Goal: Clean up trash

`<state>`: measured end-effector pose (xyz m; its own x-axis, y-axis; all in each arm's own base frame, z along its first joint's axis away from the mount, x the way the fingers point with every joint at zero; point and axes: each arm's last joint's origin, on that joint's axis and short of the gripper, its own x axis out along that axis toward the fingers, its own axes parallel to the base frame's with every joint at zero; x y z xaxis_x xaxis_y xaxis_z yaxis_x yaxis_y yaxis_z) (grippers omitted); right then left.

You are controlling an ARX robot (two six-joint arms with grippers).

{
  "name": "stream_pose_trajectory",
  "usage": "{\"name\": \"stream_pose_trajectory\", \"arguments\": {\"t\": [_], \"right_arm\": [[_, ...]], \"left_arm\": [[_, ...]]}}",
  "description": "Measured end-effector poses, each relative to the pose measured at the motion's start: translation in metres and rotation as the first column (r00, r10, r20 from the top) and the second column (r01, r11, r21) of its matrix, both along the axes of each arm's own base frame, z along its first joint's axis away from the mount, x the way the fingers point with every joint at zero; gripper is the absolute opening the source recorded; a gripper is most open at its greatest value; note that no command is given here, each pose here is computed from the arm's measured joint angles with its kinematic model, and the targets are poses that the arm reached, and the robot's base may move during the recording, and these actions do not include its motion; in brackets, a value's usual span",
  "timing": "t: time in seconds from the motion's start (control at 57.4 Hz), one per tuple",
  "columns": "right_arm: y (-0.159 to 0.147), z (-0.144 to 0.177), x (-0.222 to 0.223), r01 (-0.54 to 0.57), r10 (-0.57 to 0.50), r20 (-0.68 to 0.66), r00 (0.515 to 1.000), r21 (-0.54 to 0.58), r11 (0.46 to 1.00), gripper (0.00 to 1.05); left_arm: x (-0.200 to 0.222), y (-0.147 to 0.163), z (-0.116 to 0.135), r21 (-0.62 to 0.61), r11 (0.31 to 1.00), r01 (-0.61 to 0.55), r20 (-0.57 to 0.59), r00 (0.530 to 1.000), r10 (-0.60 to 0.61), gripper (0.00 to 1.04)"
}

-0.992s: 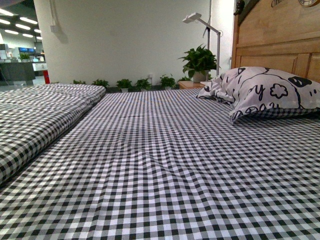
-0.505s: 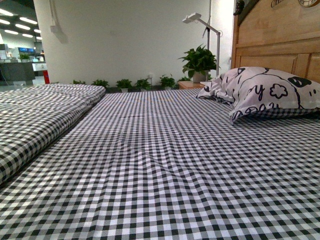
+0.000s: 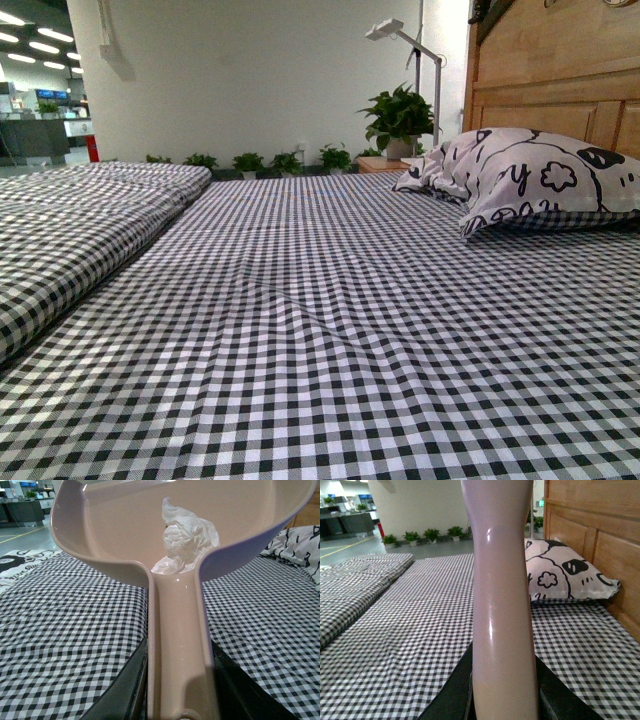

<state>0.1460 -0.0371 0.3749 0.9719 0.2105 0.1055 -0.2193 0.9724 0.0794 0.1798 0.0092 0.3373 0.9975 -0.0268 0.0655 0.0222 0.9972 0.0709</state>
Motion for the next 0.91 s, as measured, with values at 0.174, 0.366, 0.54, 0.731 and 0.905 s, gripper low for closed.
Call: {"name": "stream_pose_trajectory", "arguments": {"t": [0.174, 0.366, 0.54, 0.731, 0.905], "right_arm": [[0.0000, 0.0000, -0.0001, 0.000, 0.000, 0.000, 1.000, 0.000, 1.000, 0.19], [0.0000, 0.0000, -0.0001, 0.000, 0.000, 0.000, 1.000, 0.000, 1.000, 0.19], [0.0000, 0.0000, -0.0001, 0.000, 0.000, 0.000, 1.000, 0.000, 1.000, 0.19], [0.0000, 0.0000, -0.0001, 0.000, 0.000, 0.000, 1.000, -0.001, 1.000, 0.19], [0.0000, 0.0000, -0.0001, 0.000, 0.000, 0.000, 1.000, 0.000, 1.000, 0.19]], "left_arm": [[0.0000, 0.0000, 0.0000, 0.000, 1.000, 0.000, 0.000, 1.000, 0.000, 0.29], [0.0000, 0.0000, 0.0000, 0.000, 1.000, 0.000, 0.000, 1.000, 0.000, 0.29], [0.0000, 0.0000, 0.0000, 0.000, 1.000, 0.000, 0.000, 1.000, 0.000, 0.29], [0.0000, 0.0000, 0.0000, 0.000, 1.000, 0.000, 0.000, 1.000, 0.000, 0.29], [0.0000, 0.0000, 0.0000, 0.000, 1.000, 0.000, 0.000, 1.000, 0.000, 0.29]]}}
